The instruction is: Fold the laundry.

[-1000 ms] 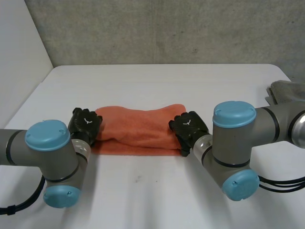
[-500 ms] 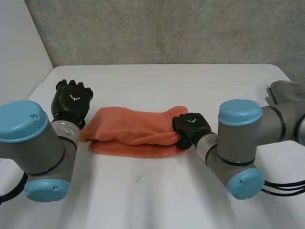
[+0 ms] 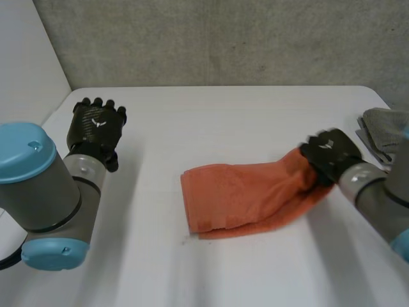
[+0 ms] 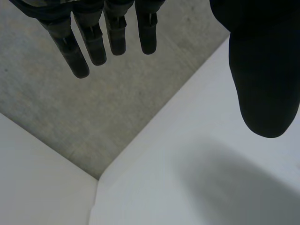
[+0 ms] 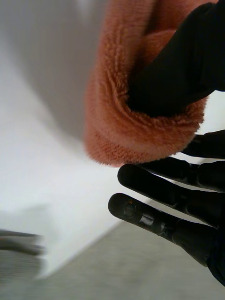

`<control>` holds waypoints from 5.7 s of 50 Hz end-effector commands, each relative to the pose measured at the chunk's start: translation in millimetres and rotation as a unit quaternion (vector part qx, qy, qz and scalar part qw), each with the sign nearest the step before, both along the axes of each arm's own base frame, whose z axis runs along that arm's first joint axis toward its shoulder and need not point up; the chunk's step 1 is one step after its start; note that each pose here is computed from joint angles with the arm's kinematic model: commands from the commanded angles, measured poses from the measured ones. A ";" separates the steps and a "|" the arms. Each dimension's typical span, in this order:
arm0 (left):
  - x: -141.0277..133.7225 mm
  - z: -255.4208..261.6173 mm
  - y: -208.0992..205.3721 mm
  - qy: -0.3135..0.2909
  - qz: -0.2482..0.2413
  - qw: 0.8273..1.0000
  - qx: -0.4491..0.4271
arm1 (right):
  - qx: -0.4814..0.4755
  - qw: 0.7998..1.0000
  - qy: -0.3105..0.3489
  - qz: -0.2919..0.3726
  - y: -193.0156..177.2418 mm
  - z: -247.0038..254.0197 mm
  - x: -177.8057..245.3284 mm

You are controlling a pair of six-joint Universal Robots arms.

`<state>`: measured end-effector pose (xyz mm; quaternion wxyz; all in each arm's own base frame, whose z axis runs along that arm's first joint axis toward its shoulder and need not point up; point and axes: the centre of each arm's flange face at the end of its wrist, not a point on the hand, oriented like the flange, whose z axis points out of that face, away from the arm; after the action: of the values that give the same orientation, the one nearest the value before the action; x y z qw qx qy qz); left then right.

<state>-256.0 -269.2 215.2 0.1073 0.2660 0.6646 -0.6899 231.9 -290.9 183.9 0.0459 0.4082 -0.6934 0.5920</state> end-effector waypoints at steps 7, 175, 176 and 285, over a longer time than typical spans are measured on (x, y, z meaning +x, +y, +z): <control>-17.6 24.7 -3.1 0.082 -0.018 0.996 -0.026 | -0.051 0.952 -0.029 0.300 108.5 -17.3 132.0; -53.3 71.5 57.3 0.164 -0.257 0.935 0.181 | -0.127 0.991 -0.029 -0.017 -132.1 -41.0 -43.0; -53.3 71.5 57.3 0.164 -0.257 0.935 0.181 | -0.132 0.991 -0.030 -0.019 -139.0 -38.5 -46.8; -56.7 61.2 48.7 0.203 -0.237 0.934 0.173 | -0.092 0.951 -0.215 -0.201 -236.7 -45.0 -55.0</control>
<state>-313.6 -219.6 274.5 -0.2443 0.2864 0.7004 -0.6064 179.9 -504.8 164.6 0.0251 0.1372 -0.7080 0.6923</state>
